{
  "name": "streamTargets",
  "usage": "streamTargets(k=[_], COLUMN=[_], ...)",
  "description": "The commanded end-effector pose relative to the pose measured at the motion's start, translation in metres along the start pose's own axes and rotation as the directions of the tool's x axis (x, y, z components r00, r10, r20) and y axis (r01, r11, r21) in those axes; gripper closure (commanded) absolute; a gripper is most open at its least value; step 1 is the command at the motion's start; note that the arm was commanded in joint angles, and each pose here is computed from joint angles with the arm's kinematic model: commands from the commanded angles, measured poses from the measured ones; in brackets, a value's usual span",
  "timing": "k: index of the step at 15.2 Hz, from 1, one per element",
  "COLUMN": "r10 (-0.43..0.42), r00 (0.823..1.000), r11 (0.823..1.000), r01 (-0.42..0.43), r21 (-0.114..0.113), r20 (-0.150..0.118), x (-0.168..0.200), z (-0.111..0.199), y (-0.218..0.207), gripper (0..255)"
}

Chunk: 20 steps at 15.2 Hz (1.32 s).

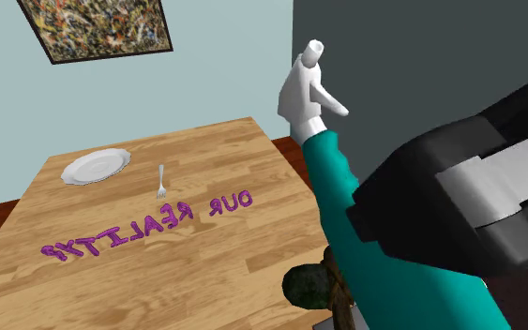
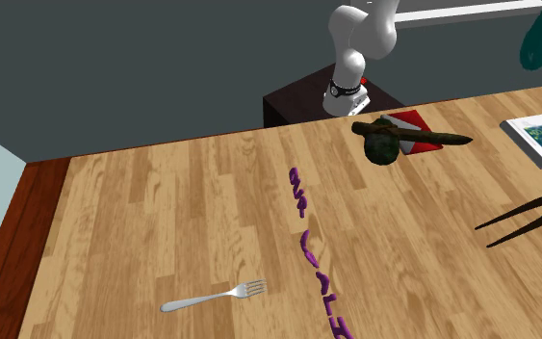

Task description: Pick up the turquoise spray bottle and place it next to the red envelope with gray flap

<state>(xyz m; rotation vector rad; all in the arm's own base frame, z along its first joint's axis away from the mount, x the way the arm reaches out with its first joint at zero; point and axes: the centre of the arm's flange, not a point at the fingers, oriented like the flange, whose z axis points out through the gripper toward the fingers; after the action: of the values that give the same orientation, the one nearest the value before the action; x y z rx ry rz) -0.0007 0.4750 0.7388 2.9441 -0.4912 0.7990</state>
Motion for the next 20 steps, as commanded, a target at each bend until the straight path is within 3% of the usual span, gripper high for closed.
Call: streamTargets(k=[1,10,20], r10=[0.001,0.001,0.001], r00=[1.0,1.0,1.0], r11=[1.0,1.0,1.0], r01=[-0.001,-0.001,-0.001], r21=[-0.001,-0.001,-0.001], r20=[0.0,0.0,0.0], x=[-0.022,-0.12,-0.147], z=[-0.012,-0.07,-0.025], y=[0.01,0.04,0.041], gripper=[255,255,255])
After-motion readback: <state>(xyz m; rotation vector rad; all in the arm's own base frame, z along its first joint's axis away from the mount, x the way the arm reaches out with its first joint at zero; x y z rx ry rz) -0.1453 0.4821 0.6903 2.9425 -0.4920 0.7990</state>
